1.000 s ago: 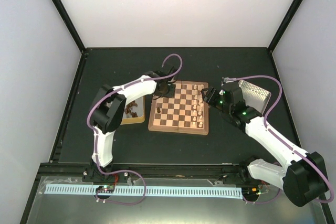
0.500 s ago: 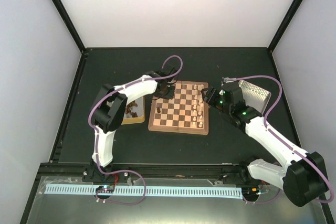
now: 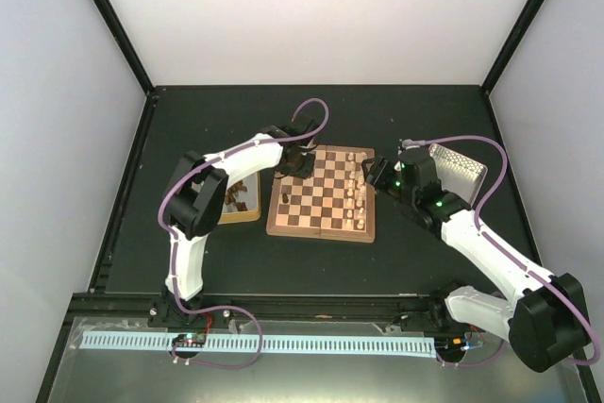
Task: Set up the chess pieces on the board
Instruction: Place the chess piece on the chessboard, then pick up the chess piece from the storage box.
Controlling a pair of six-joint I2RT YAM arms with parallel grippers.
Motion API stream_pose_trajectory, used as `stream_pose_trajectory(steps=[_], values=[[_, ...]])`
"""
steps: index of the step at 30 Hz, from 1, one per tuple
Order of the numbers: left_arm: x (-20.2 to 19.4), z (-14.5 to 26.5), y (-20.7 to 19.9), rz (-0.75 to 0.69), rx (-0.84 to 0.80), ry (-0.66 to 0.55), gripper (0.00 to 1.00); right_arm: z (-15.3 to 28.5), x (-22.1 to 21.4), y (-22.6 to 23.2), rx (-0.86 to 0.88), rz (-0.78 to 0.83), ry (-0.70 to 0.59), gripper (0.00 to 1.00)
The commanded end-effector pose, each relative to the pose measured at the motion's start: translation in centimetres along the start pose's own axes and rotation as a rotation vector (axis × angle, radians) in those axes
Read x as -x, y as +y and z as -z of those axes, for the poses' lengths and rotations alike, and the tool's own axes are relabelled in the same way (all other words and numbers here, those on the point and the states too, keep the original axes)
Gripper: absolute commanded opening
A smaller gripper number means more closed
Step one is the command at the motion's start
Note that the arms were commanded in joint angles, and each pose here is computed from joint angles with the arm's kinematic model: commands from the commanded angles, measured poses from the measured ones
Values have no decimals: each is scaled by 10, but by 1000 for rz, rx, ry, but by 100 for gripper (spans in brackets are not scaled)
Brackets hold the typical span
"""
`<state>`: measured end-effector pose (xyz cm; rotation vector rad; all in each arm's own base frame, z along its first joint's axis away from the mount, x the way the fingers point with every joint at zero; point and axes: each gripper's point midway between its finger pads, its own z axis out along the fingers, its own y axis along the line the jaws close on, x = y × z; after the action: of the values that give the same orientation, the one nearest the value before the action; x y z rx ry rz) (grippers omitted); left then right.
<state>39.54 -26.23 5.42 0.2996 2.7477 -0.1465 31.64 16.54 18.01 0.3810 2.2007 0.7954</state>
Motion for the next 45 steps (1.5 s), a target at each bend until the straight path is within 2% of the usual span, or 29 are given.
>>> stream_pose_trajectory(steps=[1, 7, 12, 16, 23, 25, 31, 45], values=[[21, 41, -10, -8, -51, -75, 29, 4, 8, 3, 13, -2, -33, 62], [34, 82, 20, 49, 15, -205, 32, 4, 8, 2, 6, 1, -34, 62], [21, 105, 73, 191, 109, -299, 36, 3, 7, 2, 9, -1, -31, 62], [-9, 106, 118, 348, 149, -310, 38, 1, 6, 2, 10, 0, -23, 62], [-83, 88, 186, 525, 273, -231, 44, 0, 5, 1, 11, 0, -21, 62], [-97, 81, 192, 538, 279, -202, 43, -2, 3, 1, 11, -2, -12, 62], [-114, 61, 190, 547, 239, -127, 30, -6, 1, 2, 12, -8, 3, 62], [-115, 42, 187, 534, 199, -77, 28, -9, 1, 0, 6, -12, 4, 62]])
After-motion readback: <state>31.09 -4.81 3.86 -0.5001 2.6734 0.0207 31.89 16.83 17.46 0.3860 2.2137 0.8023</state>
